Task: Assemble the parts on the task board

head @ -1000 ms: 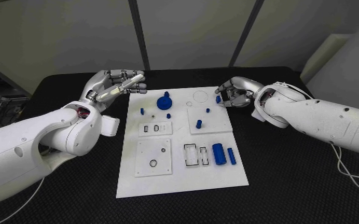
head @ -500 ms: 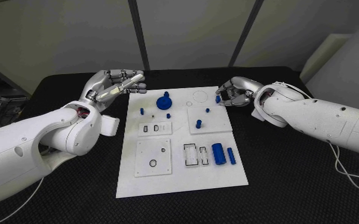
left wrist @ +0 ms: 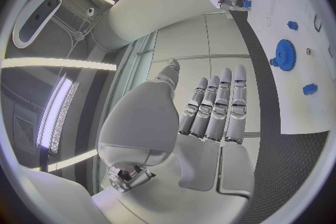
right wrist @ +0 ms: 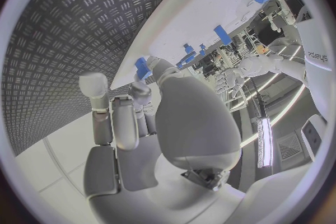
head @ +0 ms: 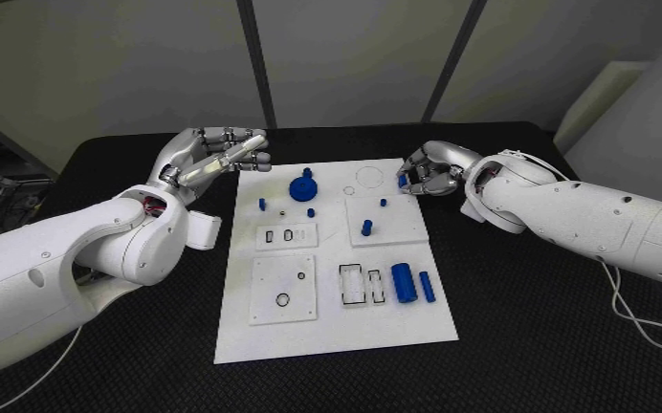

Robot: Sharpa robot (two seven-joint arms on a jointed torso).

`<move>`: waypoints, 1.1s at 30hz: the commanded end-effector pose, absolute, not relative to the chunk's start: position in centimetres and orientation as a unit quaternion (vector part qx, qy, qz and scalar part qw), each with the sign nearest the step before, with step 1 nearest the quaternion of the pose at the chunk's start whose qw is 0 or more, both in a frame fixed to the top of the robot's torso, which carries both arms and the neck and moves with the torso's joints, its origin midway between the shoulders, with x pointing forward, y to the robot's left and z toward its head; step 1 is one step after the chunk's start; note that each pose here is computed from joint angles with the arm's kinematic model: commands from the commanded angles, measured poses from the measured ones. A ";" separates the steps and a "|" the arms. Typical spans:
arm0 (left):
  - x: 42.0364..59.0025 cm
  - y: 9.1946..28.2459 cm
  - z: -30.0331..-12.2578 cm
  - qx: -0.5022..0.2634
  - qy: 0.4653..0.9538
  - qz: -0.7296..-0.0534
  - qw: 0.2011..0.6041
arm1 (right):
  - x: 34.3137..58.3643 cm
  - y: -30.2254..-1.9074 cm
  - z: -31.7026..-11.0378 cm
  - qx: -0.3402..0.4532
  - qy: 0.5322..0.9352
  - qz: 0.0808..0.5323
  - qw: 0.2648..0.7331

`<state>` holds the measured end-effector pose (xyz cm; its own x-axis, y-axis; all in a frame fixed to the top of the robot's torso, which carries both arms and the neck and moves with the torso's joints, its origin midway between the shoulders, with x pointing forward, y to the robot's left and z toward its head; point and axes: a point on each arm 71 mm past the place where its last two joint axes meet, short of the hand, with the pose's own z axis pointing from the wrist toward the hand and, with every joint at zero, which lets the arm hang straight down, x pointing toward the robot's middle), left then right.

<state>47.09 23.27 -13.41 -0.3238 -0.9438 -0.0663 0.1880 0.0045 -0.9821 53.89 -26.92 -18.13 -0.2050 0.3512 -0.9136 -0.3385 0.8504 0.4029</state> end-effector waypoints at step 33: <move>47.0 23.2 -13.3 -0.346 0.539 -0.615 0.460 | 54.1 -26.8 -17.8 0.016 0.712 0.271 0.647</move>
<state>47.06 23.29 -13.43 -0.3245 -0.9436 -0.0664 0.1846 0.0056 -0.9828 54.03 -26.84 -18.07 -0.1880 0.3583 -0.9145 -0.3300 0.8539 0.4024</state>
